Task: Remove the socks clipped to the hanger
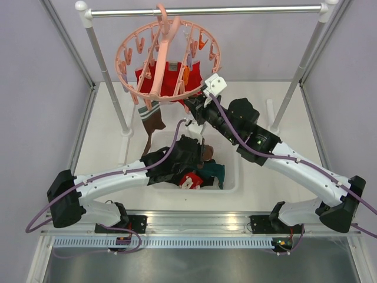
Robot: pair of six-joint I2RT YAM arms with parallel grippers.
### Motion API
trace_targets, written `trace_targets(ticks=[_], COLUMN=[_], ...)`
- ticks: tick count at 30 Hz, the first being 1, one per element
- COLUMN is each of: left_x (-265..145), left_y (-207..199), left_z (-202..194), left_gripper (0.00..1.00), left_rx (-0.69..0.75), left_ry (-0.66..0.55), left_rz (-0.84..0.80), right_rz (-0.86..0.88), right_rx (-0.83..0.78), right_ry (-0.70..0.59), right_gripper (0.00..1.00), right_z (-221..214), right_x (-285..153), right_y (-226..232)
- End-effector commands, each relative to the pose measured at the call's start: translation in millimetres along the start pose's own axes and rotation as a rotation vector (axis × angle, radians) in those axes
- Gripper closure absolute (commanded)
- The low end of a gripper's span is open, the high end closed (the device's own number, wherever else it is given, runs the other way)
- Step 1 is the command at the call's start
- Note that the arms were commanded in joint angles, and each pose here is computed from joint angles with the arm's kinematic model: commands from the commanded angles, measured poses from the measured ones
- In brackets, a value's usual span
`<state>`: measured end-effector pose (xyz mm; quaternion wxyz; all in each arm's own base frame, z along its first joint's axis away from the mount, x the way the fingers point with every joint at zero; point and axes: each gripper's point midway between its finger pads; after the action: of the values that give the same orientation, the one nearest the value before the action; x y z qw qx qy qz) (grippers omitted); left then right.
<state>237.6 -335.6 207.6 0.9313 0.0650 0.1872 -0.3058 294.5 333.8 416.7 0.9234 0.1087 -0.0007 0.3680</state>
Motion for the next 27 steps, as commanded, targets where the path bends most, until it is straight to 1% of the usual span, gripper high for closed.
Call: trace_targets(ticks=[1,3,7,8,10,11,12,14,15,18,21,24,27], left_x=[-3.7,-1.9,2.2,3.2,6.0,6.4,7.0,6.5,5.8,2.8,-2.0,-8.3,-14.8], left_y=[16.1,26.3,48.9,51.7,62.2,63.6,63.1,61.1,60.2,59.5,60.2,53.5,34.4], left_z=[-12.2,-25.8,-54.3,-66.6,-77.5,-84.4,-88.7,-91.7,-91.9,-86.9,-78.1,-66.3,-52.3], left_gripper=[0.98,0.98,0.98,0.98,0.96,0.93,0.82,0.7,0.58,0.4,0.32,0.3,0.3], left_rx=[-0.029,-0.047,-0.129,-0.14,-0.175,-0.178,-0.175,-0.176,-0.176,-0.168,-0.165,-0.136,-0.078], left_ry=[0.023,0.054,0.122,0.152,0.182,0.199,0.21,0.217,0.218,0.205,0.185,0.159,0.13], left_rz=[0.074,0.103,0.161,0.156,0.17,0.168,0.166,0.154,0.15,0.137,0.133,0.087,-0.013], right_rz=[-0.021,-0.029,-0.058,-0.065,-0.073,-0.083,-0.091,-0.109,-0.118,-0.144,-0.158,-0.164,-0.171], right_rx=[0.02,0.02,0.015,0.013,0.009,0.009,0.007,0.005,0.003,-0.001,-0.002,-0.005,-0.007], right_ry=[-0.079,-0.081,-0.083,-0.083,-0.08,-0.078,-0.077,-0.078,-0.075,-0.075,-0.076,-0.072,-0.075], right_gripper=[0.92,0.92,0.92,0.92,0.92,0.92,0.92,0.92,0.92,0.92,0.92,0.92,0.92], right_z=[29.2,29.8,30.9,31.0,29.3,28.7,27.5,27.5,26.0,25.6,26.2,24.7,25.6], right_x=[-9.9,-10.4,-12.3,-12.9,-13.7,-14.4,-14.4,-15.7,-15.8,-17.1,-18.5,-18.2,-18.6], right_y=[-0.7,-2.5,-8.0,-9.2,-11.2,-12.6,-14.6,-18.1,-19.8,-24.7,-27.2,-28.7,-29.6])
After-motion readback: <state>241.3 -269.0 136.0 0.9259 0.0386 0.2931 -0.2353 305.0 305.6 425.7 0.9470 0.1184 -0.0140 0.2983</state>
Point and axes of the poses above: each gripper's point midway between its finger pads, its own x axis out along the fingers, its own y axis along the line the jaws close on, z = x × y, and after that the axes turned 14 degrees about x, right-handed
